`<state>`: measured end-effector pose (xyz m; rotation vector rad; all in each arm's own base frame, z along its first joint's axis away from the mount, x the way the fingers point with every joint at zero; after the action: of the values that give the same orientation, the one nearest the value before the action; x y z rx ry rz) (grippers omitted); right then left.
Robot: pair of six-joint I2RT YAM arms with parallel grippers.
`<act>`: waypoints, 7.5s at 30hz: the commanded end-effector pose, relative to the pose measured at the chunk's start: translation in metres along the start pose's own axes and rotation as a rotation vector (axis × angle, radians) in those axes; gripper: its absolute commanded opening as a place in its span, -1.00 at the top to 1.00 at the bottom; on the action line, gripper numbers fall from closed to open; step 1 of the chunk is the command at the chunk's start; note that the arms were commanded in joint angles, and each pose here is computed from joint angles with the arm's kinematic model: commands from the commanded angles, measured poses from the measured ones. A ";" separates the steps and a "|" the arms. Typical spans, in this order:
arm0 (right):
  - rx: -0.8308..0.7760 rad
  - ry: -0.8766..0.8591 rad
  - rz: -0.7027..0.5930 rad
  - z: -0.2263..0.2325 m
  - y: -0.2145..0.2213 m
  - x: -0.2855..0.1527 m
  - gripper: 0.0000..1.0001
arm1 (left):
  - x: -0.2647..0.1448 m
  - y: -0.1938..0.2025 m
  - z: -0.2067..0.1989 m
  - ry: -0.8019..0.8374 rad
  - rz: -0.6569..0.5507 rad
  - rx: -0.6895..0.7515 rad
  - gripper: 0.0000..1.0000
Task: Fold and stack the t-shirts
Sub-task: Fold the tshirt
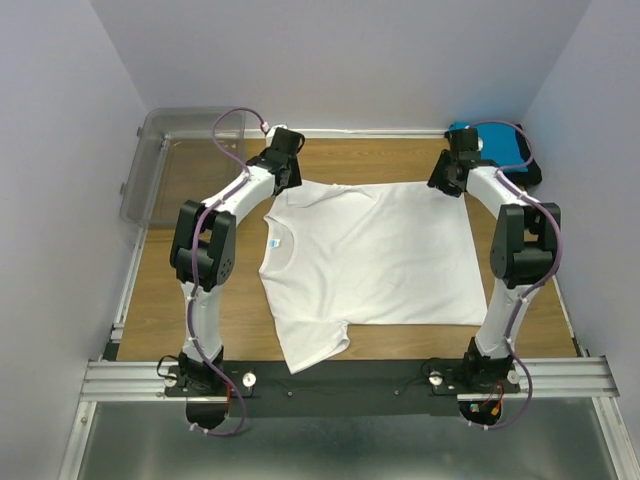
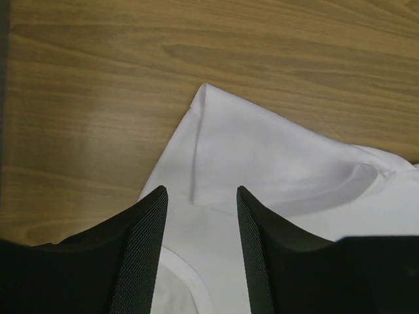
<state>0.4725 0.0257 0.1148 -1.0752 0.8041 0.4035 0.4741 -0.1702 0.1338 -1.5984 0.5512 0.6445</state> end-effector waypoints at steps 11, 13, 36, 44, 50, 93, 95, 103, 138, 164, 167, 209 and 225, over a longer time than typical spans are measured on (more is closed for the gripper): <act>-0.008 -0.054 0.024 0.017 -0.007 0.032 -0.07 | 0.053 0.025 0.003 0.017 0.144 0.035 0.15; -0.008 -0.052 0.021 0.017 -0.008 0.033 -0.07 | 0.059 0.029 0.007 0.008 0.156 0.039 0.15; -0.003 -0.035 0.028 0.011 -0.007 0.043 -0.07 | 0.067 0.033 0.003 0.048 0.186 0.048 0.32; 0.002 -0.033 0.028 0.010 -0.008 0.044 -0.08 | 0.055 0.025 0.002 0.055 0.173 0.046 0.25; 0.007 -0.037 0.030 0.011 -0.009 0.046 -0.08 | 0.051 0.026 0.003 0.056 0.179 0.050 0.24; 0.020 -0.022 0.027 0.004 -0.012 0.055 -0.08 | 0.045 0.035 0.001 0.043 0.206 0.077 0.81; 0.018 -0.009 0.018 0.002 -0.015 0.058 -0.08 | 0.042 0.029 0.001 0.044 0.187 0.073 0.95; 0.007 0.033 -0.028 -0.005 -0.032 0.068 -0.08 | 0.021 -0.004 0.002 0.035 0.102 0.046 1.00; -0.045 -0.049 -0.007 -0.002 -0.043 0.118 -0.07 | 0.038 -0.032 0.053 -0.049 0.073 -0.011 1.00; -0.067 -0.072 0.013 -0.001 -0.037 0.122 0.99 | 0.035 -0.049 0.050 -0.028 0.041 -0.012 1.00; -0.072 -0.052 -0.010 -0.003 -0.044 0.117 0.99 | 0.028 -0.061 0.050 -0.027 0.020 -0.018 1.00; 0.066 0.018 -0.051 -0.027 -0.026 -0.006 0.99 | -0.083 -0.017 0.064 0.081 0.051 -0.036 1.00; 0.094 0.128 -0.089 -0.052 -0.010 -0.032 0.99 | -0.119 0.032 0.066 0.137 0.128 -0.059 1.00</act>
<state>0.4477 -0.0136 0.1259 -1.0413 0.8446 0.2976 0.3734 -0.1040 0.1776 -1.6500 0.7184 0.6880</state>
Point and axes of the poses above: each gripper's point midway between its finger pads, its own x axis out along the fingers, its own z axis along the line the jaws close on, y = z × x, the point moved 4 cm from there along -x, back along the fingers, and after that the axes turned 4 degrees about x, right-handed, at the moved point
